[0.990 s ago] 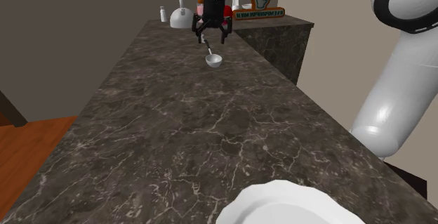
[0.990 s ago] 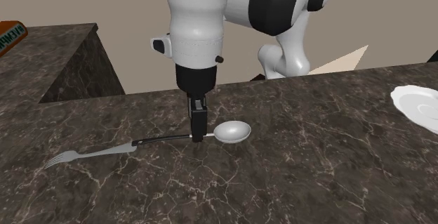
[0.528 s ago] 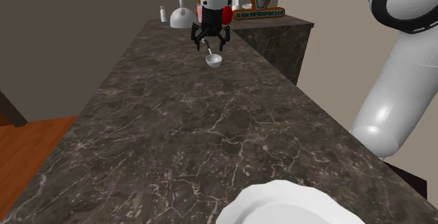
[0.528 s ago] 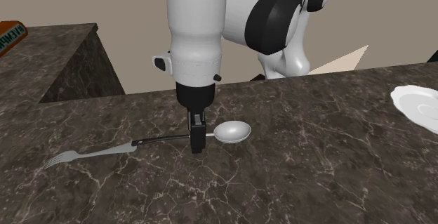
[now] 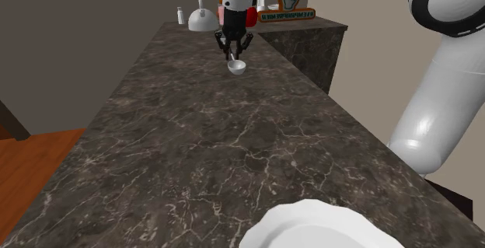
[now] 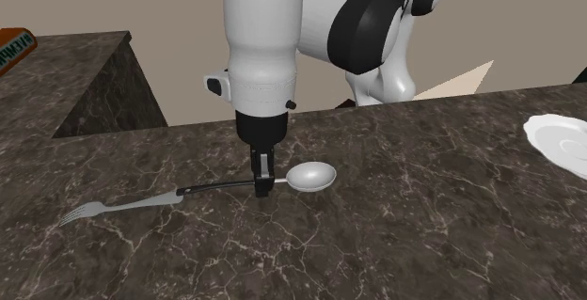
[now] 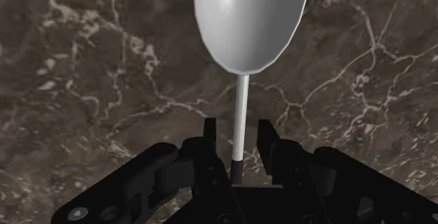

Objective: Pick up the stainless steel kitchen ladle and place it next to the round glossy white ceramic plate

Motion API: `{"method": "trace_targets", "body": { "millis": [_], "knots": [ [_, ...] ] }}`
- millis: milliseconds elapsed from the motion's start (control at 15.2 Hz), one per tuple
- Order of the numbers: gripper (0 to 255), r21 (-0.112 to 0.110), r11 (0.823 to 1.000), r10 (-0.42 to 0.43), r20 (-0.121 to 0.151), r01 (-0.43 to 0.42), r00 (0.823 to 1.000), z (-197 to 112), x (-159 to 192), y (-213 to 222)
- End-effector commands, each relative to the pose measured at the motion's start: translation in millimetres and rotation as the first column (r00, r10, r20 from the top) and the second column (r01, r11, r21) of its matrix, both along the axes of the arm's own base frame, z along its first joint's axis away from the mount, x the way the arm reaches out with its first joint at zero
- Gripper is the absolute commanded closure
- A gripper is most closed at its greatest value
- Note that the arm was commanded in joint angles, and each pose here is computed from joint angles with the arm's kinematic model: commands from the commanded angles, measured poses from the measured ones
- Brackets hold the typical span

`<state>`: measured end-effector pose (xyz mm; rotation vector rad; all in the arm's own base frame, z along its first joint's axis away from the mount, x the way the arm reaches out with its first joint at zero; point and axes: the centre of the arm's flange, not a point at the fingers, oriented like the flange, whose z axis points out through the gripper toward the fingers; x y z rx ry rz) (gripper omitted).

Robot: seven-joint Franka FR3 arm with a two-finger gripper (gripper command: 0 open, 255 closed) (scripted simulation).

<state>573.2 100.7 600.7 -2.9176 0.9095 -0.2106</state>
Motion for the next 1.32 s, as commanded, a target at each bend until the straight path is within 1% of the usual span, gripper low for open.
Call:
{"method": "trace_targets", "body": {
  "millis": [0,462,1254],
  "knots": [
    [255,0.0,1.0,0.0,0.0,0.0,1.0,0,0,0],
    [255,0.0,1.0,0.0,0.0,0.0,1.0,0,0,0],
    [255,0.0,1.0,0.0,0.0,0.0,1.0,63,0,0]
  ]
}}
